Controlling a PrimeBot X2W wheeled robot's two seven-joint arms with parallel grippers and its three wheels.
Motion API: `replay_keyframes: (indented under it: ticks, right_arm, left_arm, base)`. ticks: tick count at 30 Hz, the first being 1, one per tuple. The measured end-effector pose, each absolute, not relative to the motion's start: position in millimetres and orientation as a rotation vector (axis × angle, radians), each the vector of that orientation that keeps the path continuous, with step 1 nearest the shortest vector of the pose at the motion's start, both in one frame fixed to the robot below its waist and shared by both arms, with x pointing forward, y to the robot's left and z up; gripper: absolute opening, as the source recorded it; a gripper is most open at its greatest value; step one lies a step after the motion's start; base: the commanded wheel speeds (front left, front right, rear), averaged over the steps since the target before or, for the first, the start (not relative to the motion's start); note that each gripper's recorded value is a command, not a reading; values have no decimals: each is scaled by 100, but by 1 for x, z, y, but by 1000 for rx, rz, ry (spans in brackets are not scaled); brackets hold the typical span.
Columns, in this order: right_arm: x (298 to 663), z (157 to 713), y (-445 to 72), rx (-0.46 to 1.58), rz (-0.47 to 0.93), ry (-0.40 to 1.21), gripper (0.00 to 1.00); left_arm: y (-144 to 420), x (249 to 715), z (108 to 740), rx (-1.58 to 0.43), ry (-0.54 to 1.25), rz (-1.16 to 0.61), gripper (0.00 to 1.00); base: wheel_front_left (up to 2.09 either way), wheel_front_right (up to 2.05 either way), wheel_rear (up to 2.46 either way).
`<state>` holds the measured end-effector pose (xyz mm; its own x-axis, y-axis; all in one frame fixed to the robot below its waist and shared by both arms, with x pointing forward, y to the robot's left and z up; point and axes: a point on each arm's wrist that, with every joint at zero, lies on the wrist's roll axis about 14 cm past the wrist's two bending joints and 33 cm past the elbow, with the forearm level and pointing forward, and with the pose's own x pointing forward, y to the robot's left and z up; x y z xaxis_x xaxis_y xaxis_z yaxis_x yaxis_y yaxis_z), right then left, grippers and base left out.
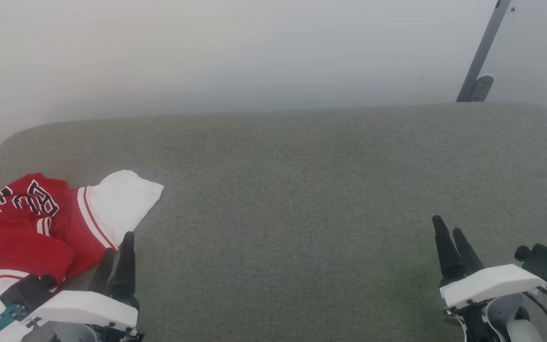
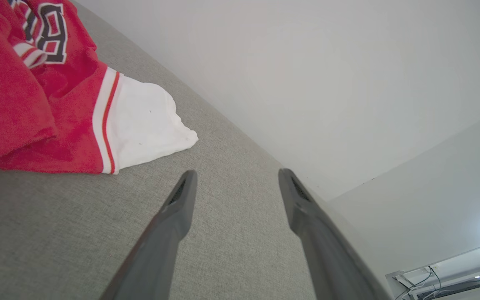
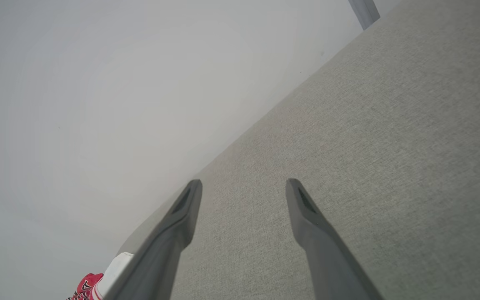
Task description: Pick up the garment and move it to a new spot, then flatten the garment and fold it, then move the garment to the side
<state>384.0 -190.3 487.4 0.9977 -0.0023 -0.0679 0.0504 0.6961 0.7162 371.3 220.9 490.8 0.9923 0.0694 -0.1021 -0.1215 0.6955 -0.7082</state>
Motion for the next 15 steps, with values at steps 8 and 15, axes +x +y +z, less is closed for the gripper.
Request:
replay_keyframes:
  ticks: [8, 15]
  right_arm:
    - [387, 493, -191, 687, -22, 45, 100]
    - [387, 495, -194, 586, -21, 30, 100]
  left_arm:
    - [222, 372, 494, -680, 50, 94, 100]
    - [226, 370, 497, -583, 31, 86, 100]
  base:
    - [0, 0, 0]
    - [0, 0, 0]
